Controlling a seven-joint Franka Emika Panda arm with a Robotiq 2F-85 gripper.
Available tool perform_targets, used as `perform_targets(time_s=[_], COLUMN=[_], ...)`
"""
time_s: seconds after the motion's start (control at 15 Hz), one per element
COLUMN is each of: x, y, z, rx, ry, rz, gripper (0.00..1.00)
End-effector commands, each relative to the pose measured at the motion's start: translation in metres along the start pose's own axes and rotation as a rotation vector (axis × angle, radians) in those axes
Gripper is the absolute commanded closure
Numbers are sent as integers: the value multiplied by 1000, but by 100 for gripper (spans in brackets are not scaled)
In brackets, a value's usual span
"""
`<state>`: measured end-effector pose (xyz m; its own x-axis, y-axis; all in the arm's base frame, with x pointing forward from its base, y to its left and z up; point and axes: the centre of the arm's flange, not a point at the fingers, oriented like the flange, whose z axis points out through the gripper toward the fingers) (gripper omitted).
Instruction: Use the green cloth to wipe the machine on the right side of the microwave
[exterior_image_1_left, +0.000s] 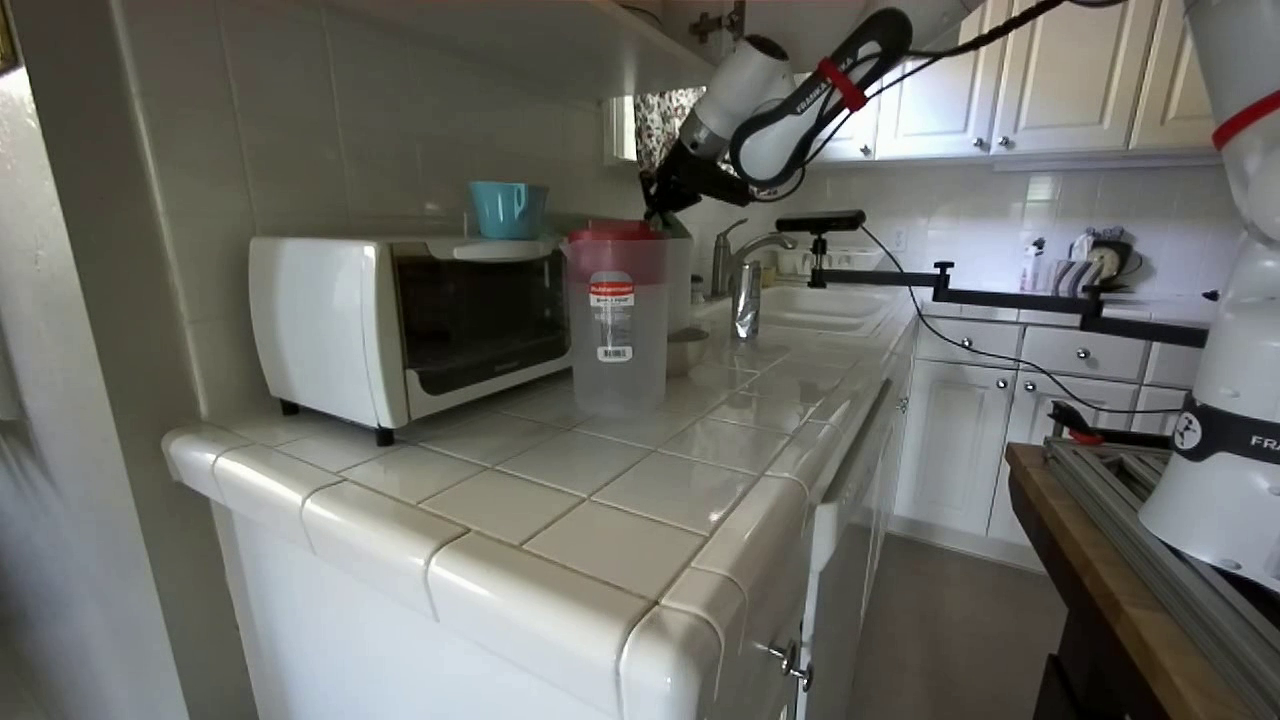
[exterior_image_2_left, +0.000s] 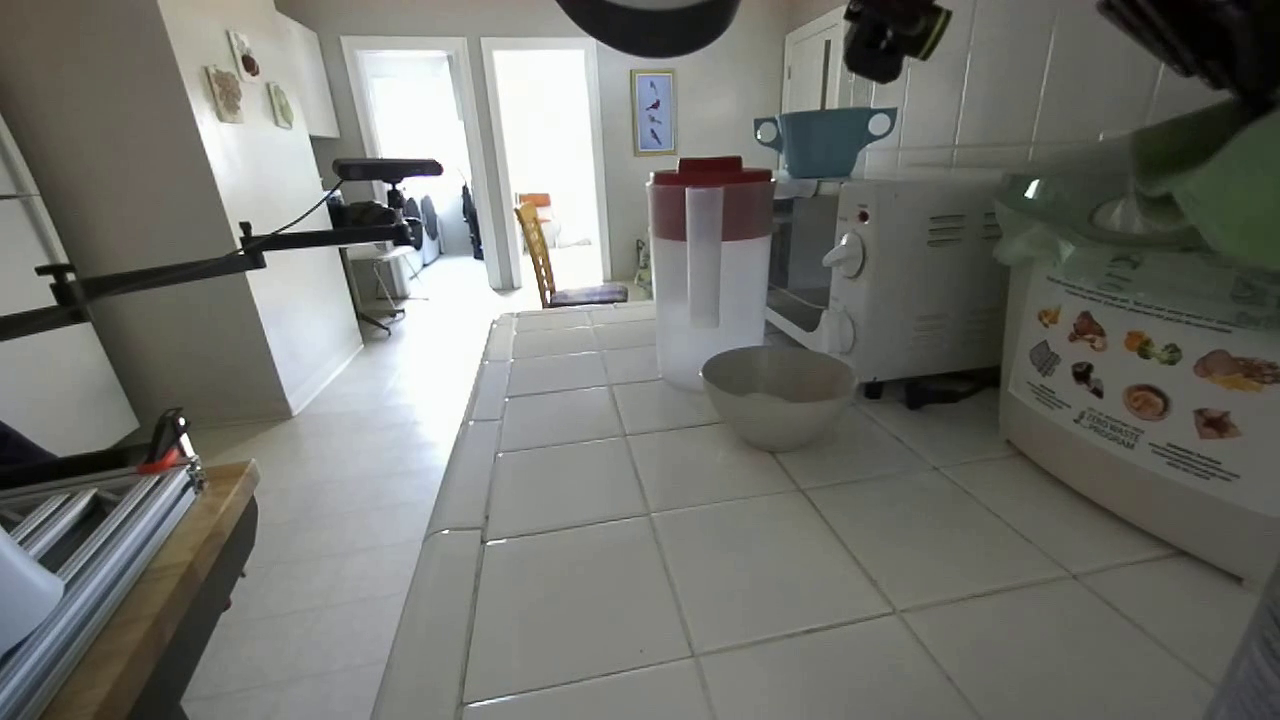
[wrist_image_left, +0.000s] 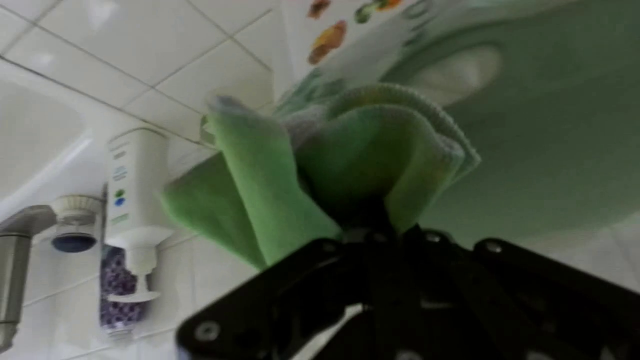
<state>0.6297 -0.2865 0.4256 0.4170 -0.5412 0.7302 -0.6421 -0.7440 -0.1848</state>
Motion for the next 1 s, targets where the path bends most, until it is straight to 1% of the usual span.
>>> perform_targets(time_s=[0.0,0.13,0.47,0.6,0.73,0.93], x=[5,2,-19,-23,-35,-51], y=[30,29,-28,-49,-76,-104], z=[13,16,3,-7,-15,-21], rx=[-59,-63,-1,28,74,133], ry=[3,2,-18,-10,-14,-42], rz=[79,66,-51,-97,-144,-194], gripper=[99,99,99,99,99,99])
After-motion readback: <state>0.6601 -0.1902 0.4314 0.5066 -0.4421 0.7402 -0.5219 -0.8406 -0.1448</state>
